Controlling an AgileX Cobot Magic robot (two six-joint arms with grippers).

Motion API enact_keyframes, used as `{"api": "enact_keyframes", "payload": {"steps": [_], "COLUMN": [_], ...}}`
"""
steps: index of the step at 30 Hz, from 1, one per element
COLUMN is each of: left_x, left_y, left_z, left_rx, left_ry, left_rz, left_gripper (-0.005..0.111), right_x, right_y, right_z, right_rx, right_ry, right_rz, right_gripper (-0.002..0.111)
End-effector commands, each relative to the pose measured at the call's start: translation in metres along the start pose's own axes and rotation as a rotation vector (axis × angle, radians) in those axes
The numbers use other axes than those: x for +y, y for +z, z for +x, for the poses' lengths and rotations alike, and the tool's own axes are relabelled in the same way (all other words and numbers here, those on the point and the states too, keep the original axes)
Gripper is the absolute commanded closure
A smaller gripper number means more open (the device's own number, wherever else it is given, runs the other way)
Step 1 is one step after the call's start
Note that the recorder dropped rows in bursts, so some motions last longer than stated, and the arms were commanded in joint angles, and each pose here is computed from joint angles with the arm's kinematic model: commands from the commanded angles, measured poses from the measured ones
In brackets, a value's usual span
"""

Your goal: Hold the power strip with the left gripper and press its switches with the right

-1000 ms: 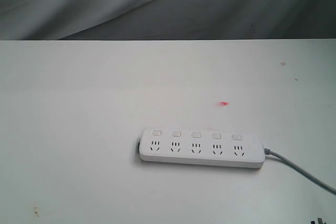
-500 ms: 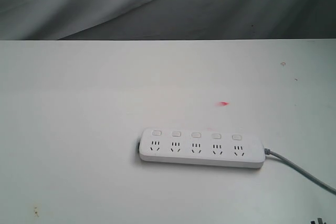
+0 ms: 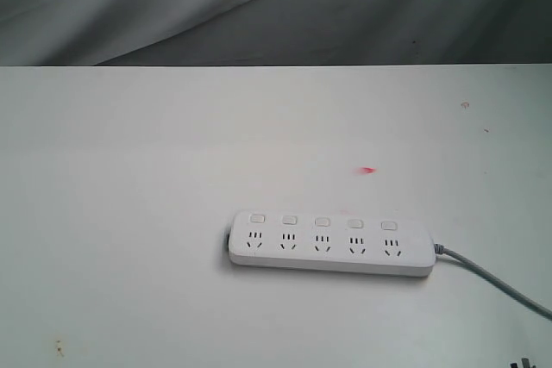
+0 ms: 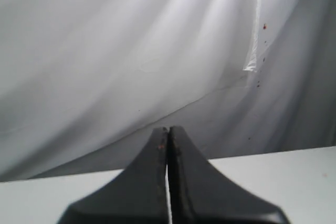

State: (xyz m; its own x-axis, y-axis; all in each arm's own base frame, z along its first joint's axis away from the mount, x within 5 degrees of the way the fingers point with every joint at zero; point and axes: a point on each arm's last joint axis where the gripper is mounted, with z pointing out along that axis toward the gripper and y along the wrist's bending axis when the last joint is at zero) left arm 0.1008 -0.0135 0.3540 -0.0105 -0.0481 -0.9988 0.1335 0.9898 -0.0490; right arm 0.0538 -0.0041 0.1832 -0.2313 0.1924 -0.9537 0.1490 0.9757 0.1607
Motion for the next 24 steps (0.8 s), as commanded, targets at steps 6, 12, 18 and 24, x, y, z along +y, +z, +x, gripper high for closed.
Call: {"api": "enact_keyframes", "payload": {"steps": [6, 12, 18, 24], "left_x": [0.01, 0.013, 0.015, 0.015], "left_y": [-0.033, -0.042, -0.045, -0.045], "left_z": [0.078, 0.108, 0.139, 0.155], "left_rx": [0.007, 0.01, 0.04, 0.058], "left_ry": [-0.017, -0.018, -0.021, -0.022], "left_rz": [-0.094, -0.135, -0.143, -0.144], "left_gripper": [0.106, 0.106, 0.106, 0.106], "right_x": [0.0, 0.0, 0.0, 0.0], "right_y": [0.0, 0.0, 0.0, 0.0], "right_z": [0.001, 0.001, 0.001, 0.001], "right_rx": [-0.004, -0.004, -0.004, -0.004], "right_ry": [-0.005, -0.005, -0.005, -0.005], "right_rz": [0.0, 0.0, 0.0, 0.0], "right_gripper": [0.108, 0.108, 0.108, 0.108]}}
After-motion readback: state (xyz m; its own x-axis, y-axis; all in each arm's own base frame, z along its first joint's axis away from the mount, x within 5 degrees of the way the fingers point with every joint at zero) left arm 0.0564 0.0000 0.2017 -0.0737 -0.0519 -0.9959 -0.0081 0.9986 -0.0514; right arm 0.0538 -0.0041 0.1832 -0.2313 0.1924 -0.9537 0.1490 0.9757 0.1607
